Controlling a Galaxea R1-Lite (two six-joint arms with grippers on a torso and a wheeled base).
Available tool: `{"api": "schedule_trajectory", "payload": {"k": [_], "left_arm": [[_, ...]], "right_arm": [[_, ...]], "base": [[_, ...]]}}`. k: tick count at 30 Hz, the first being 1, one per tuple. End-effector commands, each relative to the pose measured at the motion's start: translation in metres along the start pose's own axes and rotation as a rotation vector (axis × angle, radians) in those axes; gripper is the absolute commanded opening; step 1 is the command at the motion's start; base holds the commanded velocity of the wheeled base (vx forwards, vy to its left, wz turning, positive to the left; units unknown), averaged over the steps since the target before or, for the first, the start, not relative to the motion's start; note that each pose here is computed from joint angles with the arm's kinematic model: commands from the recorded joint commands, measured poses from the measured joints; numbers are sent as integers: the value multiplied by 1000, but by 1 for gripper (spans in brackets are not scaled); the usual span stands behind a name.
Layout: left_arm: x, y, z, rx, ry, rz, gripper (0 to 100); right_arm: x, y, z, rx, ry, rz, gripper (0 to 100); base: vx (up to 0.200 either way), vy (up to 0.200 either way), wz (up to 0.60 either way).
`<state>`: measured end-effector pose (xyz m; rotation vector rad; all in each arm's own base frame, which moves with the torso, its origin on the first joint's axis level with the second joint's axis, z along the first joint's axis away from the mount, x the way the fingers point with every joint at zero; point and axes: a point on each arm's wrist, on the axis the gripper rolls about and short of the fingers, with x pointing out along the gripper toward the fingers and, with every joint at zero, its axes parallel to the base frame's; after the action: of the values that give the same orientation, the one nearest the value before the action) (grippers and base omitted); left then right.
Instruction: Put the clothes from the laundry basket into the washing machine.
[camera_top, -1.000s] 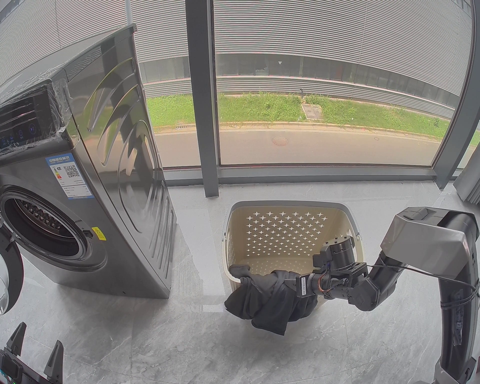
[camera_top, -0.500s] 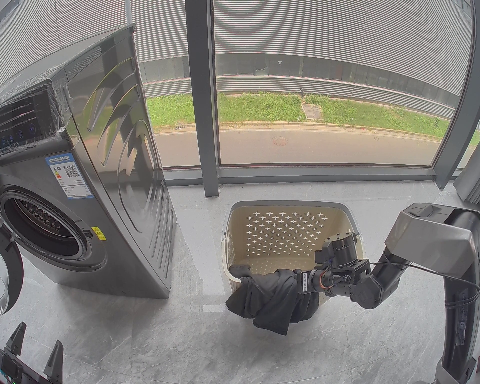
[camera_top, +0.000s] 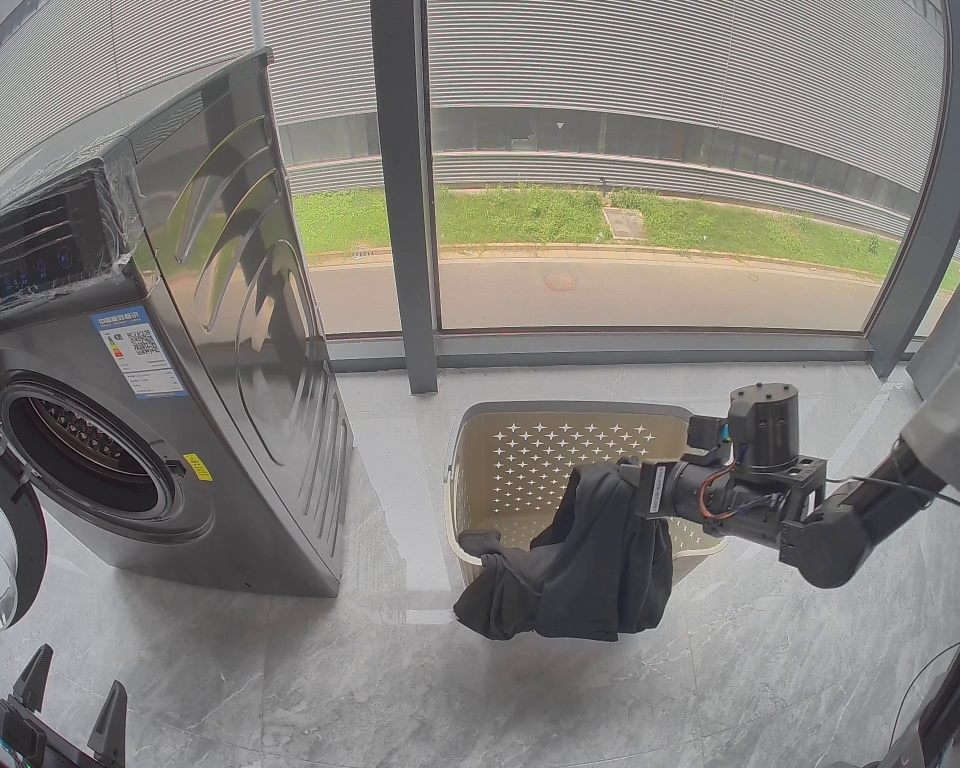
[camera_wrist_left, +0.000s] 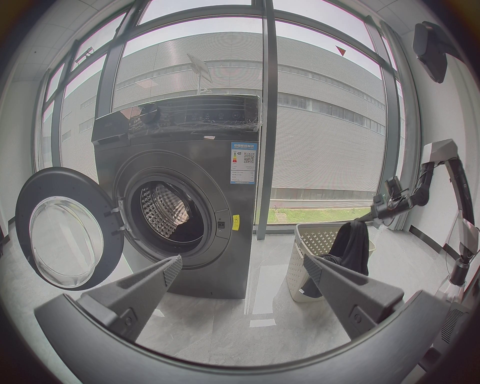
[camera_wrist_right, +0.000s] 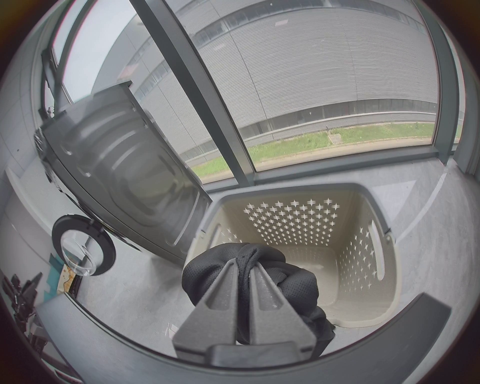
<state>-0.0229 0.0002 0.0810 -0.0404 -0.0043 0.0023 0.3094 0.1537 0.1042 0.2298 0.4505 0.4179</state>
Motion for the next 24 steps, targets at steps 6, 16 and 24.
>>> {"api": "schedule_trajectory", "payload": {"k": [6,16,24], "left_arm": [[0,0,-5,5,1,1,100],[0,0,-5,4,1,-1,100],[0,0,-5,13,1,-1,100]], "right_arm": [[-109,31,49,-15,-255,103,0],[-162,45,49,-40,-339,200,0],[-163,44,45,-72,-333,198,0]], "base": [[0,0,0],[0,0,0],[-150,0,0]]}}
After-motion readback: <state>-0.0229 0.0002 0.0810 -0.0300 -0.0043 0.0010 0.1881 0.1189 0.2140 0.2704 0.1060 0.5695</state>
